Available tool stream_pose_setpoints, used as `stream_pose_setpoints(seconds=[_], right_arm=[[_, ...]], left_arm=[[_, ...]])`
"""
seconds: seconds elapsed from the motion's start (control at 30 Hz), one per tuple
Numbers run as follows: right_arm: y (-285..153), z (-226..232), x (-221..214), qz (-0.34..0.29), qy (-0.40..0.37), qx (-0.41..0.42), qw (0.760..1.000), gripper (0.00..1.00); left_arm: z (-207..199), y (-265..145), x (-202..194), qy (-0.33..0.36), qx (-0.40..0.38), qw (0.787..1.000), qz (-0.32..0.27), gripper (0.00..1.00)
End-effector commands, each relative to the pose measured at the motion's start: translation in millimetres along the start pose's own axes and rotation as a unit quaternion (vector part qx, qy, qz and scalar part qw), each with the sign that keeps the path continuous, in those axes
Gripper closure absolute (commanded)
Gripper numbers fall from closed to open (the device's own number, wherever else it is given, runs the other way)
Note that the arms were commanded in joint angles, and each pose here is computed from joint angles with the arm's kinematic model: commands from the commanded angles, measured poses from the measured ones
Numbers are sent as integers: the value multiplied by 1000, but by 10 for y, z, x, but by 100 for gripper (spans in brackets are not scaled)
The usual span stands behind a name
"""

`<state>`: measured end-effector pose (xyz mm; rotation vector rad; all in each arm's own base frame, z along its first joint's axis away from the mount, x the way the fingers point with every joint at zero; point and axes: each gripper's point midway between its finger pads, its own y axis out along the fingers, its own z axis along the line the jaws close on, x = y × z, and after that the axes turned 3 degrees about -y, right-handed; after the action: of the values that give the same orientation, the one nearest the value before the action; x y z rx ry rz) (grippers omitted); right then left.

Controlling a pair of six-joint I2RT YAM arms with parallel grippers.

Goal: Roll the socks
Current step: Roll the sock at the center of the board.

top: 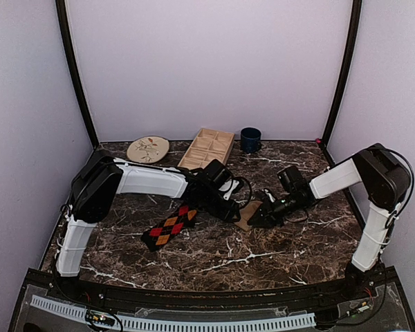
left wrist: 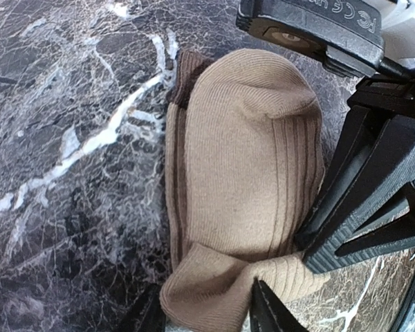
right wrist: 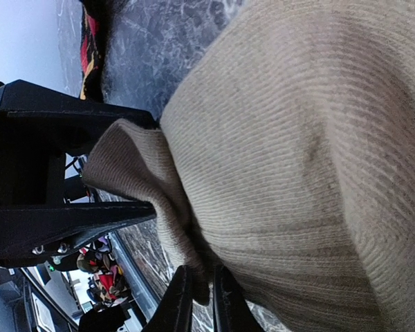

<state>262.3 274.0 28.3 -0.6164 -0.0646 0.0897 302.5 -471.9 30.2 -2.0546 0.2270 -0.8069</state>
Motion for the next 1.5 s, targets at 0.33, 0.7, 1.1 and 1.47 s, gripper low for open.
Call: stream_pose_setpoints(seconds=[0.33, 0.7, 1.1, 1.47], right_arm=[[-409, -77, 209, -59, -129, -182, 973, 79], [-587, 113, 110, -110, -260, -283, 917, 72], [-556, 384, -115, -129, -438, -371, 808, 58], [-251, 389, -109, -105, -495, -403, 763, 57]], left_arm=[[236, 233, -420, -22, 32, 995, 93, 58], [198, 294, -455, -22, 22, 992, 120, 58], [93, 291, -443, -24, -4, 989, 144, 58], [5, 245, -462, -43, -47, 983, 173, 58]])
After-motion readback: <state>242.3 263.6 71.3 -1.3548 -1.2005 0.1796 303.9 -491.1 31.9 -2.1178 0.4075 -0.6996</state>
